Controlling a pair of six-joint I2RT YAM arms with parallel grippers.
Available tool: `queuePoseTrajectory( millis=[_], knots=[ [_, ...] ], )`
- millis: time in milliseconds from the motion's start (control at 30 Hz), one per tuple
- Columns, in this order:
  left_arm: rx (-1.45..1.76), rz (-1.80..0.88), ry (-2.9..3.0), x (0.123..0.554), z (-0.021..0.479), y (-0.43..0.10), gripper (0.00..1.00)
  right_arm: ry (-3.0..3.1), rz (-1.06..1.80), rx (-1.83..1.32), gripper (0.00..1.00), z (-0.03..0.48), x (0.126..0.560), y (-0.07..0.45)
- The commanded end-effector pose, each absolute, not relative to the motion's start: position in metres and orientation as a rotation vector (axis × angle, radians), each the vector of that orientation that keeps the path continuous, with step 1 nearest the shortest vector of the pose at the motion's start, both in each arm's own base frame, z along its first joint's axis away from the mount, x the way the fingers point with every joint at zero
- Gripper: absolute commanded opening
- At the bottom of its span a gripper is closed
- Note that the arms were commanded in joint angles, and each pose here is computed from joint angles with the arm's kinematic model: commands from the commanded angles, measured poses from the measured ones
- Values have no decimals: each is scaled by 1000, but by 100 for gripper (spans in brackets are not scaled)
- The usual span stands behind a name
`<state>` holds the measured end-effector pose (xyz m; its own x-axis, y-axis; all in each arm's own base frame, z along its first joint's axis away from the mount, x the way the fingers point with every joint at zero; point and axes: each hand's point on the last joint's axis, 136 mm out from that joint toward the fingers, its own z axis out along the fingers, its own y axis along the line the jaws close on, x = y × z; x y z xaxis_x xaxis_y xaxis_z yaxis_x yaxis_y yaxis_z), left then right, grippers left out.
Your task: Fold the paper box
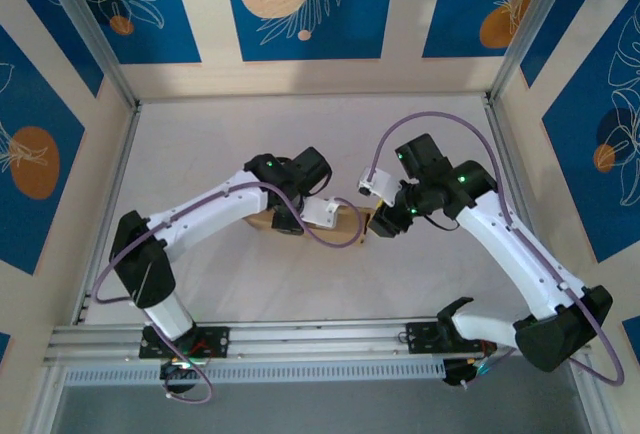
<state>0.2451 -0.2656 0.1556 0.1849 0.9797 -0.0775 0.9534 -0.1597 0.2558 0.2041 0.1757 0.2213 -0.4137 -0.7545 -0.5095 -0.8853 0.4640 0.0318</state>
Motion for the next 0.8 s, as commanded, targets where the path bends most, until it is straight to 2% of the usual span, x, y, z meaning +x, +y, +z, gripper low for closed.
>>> queuePoseTrajectory(
  millis=[0, 200, 333, 433, 533, 667, 767],
  knots=[
    [2232, 97, 1877, 237, 156, -270, 40, 2275, 340, -1398, 44, 215, 210, 171],
    [2236, 92, 1879, 238, 154, -271, 39, 2288, 313, -1389, 32, 201, 218, 170],
    [2224, 93, 1878, 240, 155, -274, 41, 2298, 360, -1387, 13, 197, 218, 174],
    [2178, 101, 1875, 244, 160, -277, 56, 2294, 374, -1384, 1, 198, 218, 175],
    [2090, 72, 1865, 249, 178, -284, 74, 2286, 367, -1391, 0, 202, 219, 174],
    [1954, -38, 1846, 248, 218, -293, 83, 2290, 359, -1404, 0, 206, 221, 174],
    [1845, -80, 1835, 250, 254, -291, 85, 2305, 374, -1406, 0, 207, 223, 175]
  ],
)
